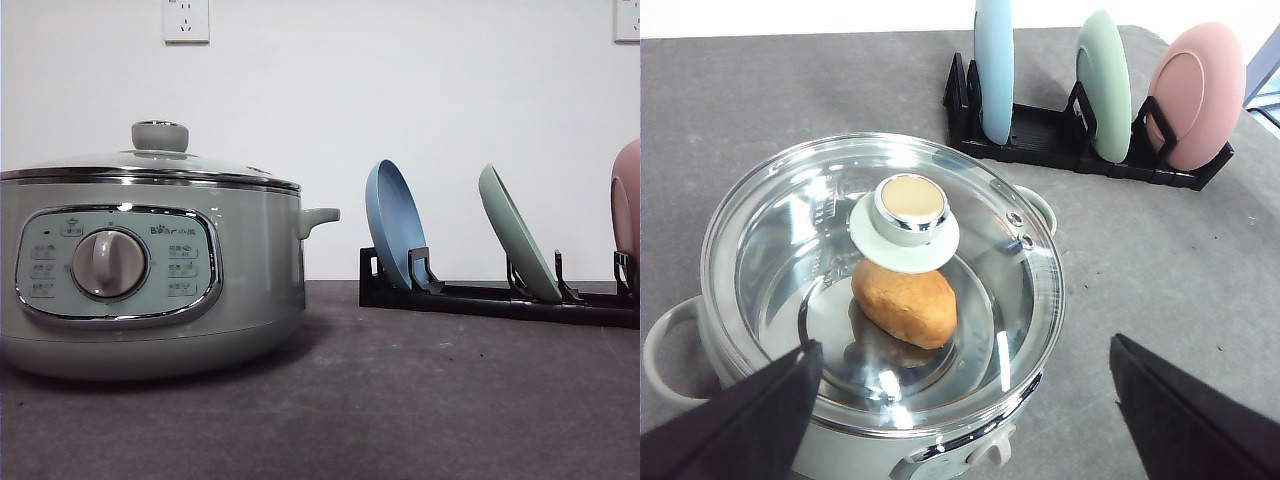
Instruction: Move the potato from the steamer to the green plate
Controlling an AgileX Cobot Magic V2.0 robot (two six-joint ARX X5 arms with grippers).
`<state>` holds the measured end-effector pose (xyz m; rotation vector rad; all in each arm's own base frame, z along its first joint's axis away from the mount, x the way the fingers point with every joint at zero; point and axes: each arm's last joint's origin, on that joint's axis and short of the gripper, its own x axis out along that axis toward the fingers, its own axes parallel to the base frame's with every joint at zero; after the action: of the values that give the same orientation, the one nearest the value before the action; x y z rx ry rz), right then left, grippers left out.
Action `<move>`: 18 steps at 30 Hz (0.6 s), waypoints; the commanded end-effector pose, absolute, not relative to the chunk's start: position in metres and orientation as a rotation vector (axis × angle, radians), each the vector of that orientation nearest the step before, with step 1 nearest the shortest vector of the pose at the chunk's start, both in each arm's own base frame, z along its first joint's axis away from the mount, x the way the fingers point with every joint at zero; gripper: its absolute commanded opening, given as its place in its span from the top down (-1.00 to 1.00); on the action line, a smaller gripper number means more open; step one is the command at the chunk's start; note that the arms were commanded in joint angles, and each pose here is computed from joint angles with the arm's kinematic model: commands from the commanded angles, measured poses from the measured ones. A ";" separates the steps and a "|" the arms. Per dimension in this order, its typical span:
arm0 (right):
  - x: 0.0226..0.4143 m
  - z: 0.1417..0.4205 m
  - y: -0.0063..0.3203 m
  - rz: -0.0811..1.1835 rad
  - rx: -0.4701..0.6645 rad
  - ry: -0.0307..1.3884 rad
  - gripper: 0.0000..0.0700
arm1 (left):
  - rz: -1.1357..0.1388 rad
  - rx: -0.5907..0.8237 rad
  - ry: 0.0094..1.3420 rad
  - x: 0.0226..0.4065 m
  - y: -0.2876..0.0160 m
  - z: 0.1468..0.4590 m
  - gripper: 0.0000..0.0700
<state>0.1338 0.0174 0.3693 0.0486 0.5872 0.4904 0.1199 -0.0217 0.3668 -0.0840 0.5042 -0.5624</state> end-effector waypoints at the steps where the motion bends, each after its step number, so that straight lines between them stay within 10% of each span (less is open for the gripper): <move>1: 0.134 0.376 0.018 0.491 0.046 0.564 -0.49 | -0.572 -0.077 0.474 0.120 -0.022 0.374 -0.69; 18: 0.172 0.393 0.019 0.447 0.205 0.525 -0.49 | -0.572 -0.077 0.474 0.119 -0.022 0.374 -0.69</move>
<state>0.1673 0.0186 0.3849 0.1841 0.5437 0.4497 0.1199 -0.0217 0.3668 -0.0840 0.5044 -0.5624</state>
